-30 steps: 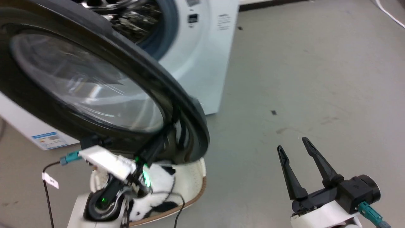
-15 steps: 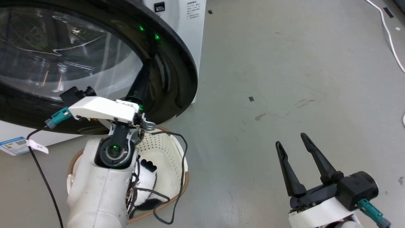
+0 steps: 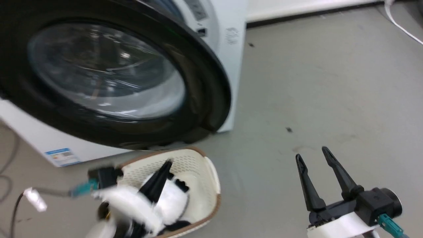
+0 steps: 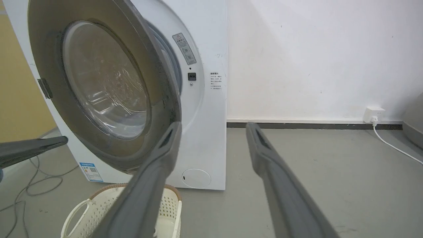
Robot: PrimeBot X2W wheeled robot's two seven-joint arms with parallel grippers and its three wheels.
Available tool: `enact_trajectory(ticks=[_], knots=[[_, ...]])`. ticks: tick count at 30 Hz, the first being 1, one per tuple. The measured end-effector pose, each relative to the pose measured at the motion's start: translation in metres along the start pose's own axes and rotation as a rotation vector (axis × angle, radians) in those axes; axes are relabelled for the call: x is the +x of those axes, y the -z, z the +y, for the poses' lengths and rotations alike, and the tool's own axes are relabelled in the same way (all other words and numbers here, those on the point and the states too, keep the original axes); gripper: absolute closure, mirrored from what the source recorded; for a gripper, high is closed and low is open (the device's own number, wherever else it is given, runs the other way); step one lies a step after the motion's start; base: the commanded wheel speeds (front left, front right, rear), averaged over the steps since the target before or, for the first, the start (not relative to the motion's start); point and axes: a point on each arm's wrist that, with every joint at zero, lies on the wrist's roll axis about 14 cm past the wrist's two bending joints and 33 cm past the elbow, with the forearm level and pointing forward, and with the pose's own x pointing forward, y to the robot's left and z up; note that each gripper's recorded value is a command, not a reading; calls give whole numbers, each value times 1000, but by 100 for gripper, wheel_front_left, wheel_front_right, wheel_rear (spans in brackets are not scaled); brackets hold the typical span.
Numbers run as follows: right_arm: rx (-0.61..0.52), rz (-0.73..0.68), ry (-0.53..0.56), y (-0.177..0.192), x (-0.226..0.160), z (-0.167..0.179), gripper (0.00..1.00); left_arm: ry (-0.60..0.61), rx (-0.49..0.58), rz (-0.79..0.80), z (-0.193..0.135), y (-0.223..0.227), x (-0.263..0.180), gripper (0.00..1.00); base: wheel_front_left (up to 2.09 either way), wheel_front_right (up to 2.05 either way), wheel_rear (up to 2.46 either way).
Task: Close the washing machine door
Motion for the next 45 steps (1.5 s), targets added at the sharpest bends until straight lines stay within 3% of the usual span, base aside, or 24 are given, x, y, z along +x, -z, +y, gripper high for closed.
enact_trajectory(ticks=[4, 9, 16, 22, 23, 24, 36, 37, 38, 39, 45], knots=[[10, -30, -32, -8, 4, 9, 0, -69, 244, -37, 26, -5, -41, 100, 0, 0, 0], [10, -55, -84, -13, 10, 24, 0, -182, 516, -218, 44, -63, -82, 100, 0, 0, 0], [25, -87, -166, -21, 18, 50, 0, -353, 642, -567, 25, -139, -150, 100, 0, 0, 0], [32, -102, -227, -26, 21, 70, 0, -450, 694, -668, 13, -131, -192, 100, 0, 0, 0], [33, -103, -235, -26, 21, 73, 0, -458, 694, -660, 13, -124, -194, 59, 0, 0, 0], [34, -103, -242, -26, 22, 75, 0, -466, 698, -648, 14, -117, -195, 0, 0, 0, 0], [30, -93, -281, -21, 26, 88, 0, -430, 765, -526, 16, -82, -184, 0, 0, 0, 0], [29, -91, -285, -21, 27, 89, 50, -430, 765, -525, 16, -82, -183, 0, 0, 0, 0], [29, -87, -294, -19, 27, 91, 92, -428, 765, -525, 16, -82, -182, 0, 0, 0, 0], [27, -84, -303, -18, 28, 93, 100, -427, 766, -522, 16, -81, -181, 0, 0, 0, 0], [-9, -83, -389, -14, 43, 107, 100, -424, 764, -497, 20, -78, -170, 0, 0, 0, 0]])
